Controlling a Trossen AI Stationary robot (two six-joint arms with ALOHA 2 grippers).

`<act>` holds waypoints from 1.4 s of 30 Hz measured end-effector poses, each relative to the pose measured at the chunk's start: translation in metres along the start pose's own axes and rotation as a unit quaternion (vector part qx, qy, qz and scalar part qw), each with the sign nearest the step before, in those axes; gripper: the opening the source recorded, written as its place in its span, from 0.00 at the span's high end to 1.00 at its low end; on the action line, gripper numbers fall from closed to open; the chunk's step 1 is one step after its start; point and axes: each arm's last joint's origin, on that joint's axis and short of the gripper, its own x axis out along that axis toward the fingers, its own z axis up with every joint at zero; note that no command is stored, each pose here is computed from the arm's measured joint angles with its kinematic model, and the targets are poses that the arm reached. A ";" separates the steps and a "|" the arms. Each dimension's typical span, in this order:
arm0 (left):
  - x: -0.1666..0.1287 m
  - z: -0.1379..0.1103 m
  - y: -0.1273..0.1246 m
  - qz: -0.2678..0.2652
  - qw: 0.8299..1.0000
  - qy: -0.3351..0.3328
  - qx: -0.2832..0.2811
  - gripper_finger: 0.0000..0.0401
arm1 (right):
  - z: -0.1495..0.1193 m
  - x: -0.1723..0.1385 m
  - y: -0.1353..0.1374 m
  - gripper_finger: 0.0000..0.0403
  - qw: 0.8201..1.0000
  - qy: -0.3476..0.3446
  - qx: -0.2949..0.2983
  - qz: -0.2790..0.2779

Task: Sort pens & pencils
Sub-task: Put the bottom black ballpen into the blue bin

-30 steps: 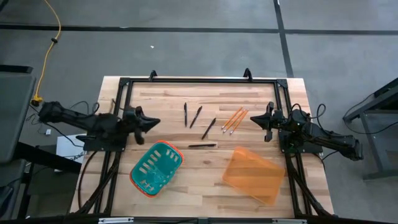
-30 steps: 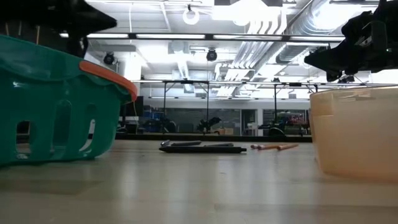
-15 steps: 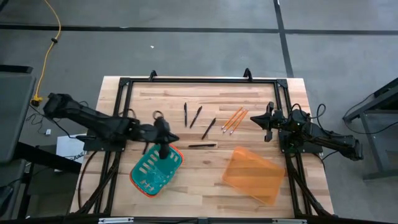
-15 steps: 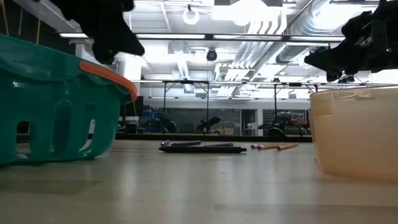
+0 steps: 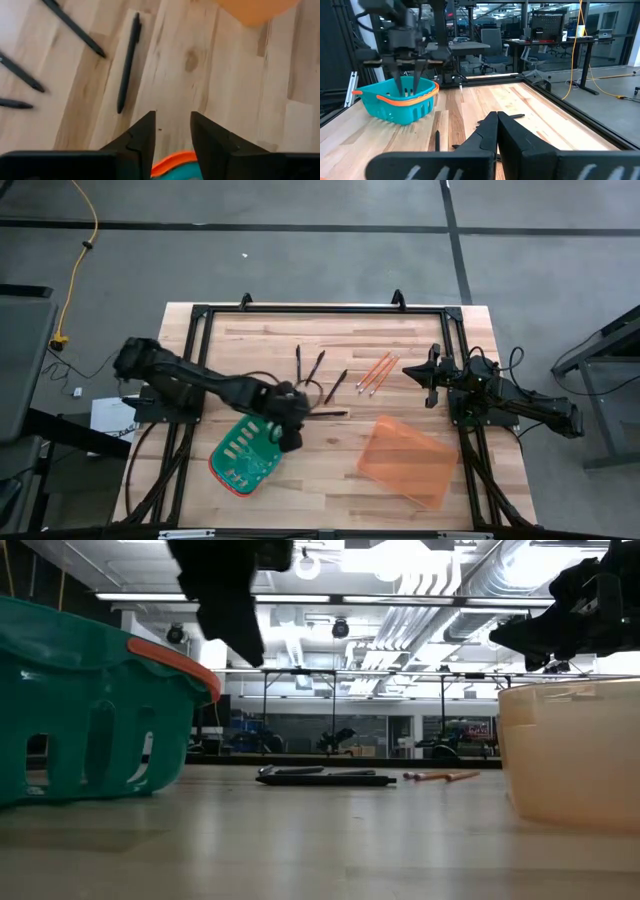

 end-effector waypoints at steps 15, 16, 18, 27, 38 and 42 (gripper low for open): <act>0.070 0.038 0.024 -0.014 0.995 0.097 0.033 0.81 | 0.000 0.000 0.000 1.00 1.000 0.000 0.000 0.000; 0.074 0.038 0.029 -0.013 0.994 0.104 0.030 0.80 | 0.000 0.000 0.000 1.00 1.000 0.000 0.000 0.000; 0.081 0.037 0.036 -0.007 0.993 0.116 0.026 0.76 | 0.000 0.000 0.000 1.00 1.000 0.000 0.000 0.000; 0.089 0.041 0.047 -0.002 0.993 0.112 0.026 0.65 | 0.000 0.000 0.000 1.00 1.000 0.000 0.000 0.000; 0.108 0.060 0.052 0.003 0.993 0.104 0.051 0.74 | 0.000 0.000 0.000 1.00 1.000 0.000 0.000 0.000; 0.114 0.058 0.053 0.005 0.992 0.117 0.052 0.76 | 0.000 0.000 0.000 1.00 1.000 0.000 0.000 0.000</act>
